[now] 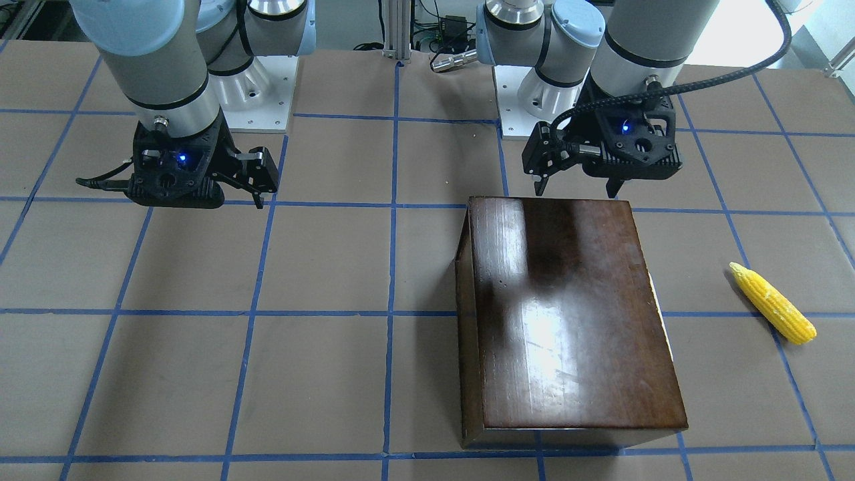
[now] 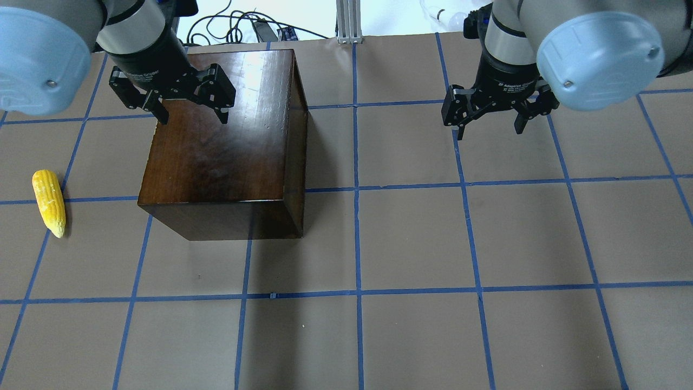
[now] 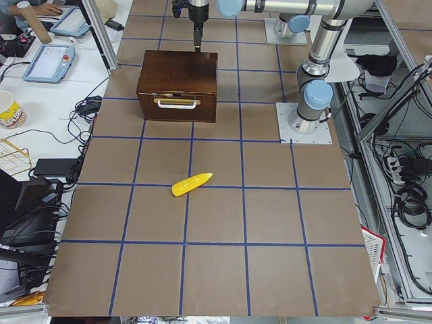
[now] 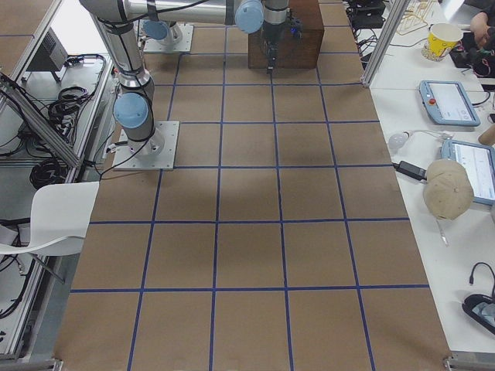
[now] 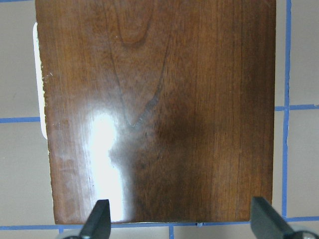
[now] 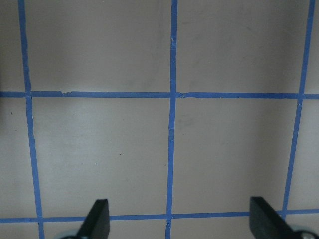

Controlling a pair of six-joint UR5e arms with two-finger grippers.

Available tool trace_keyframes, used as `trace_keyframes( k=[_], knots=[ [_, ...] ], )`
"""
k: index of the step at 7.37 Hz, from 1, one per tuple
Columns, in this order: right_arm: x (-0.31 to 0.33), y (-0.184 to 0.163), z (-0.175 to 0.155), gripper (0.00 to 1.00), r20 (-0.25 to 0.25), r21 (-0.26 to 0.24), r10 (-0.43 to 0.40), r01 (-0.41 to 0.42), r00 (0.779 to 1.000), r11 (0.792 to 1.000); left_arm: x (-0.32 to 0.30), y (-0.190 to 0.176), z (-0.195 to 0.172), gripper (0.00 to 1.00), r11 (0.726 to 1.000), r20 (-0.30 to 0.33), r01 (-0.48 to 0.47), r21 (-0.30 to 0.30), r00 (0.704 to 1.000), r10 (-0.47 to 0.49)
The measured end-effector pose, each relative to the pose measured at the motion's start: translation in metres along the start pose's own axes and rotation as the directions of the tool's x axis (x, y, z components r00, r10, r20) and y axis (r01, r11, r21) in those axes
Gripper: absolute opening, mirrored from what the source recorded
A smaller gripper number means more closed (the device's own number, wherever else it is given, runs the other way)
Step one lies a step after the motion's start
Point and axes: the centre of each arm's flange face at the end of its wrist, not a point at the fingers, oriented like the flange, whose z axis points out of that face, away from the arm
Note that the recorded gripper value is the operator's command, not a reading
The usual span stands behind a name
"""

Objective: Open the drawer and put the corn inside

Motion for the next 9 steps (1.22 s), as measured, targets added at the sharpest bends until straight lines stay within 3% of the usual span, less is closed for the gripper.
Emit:
trace_keyframes(
  k=[4, 9],
  knots=[
    [-0.0001, 0.0000, 0.0000, 1.00, 0.000, 0.000, 0.000, 0.000, 1.000, 1.000, -0.0008, -0.0007, -0.0028, 1.00, 0.997, 0.005, -0.077, 0.005, 0.997, 0.077],
    [0.0000, 0.0000, 0.0000, 1.00, 0.000, 0.000, 0.000, 0.000, 1.000, 1.000, -0.0030, -0.0043, 0.0035, 1.00, 0.997, 0.001, -0.077, 0.000, 0.997, 0.077]
  ],
)
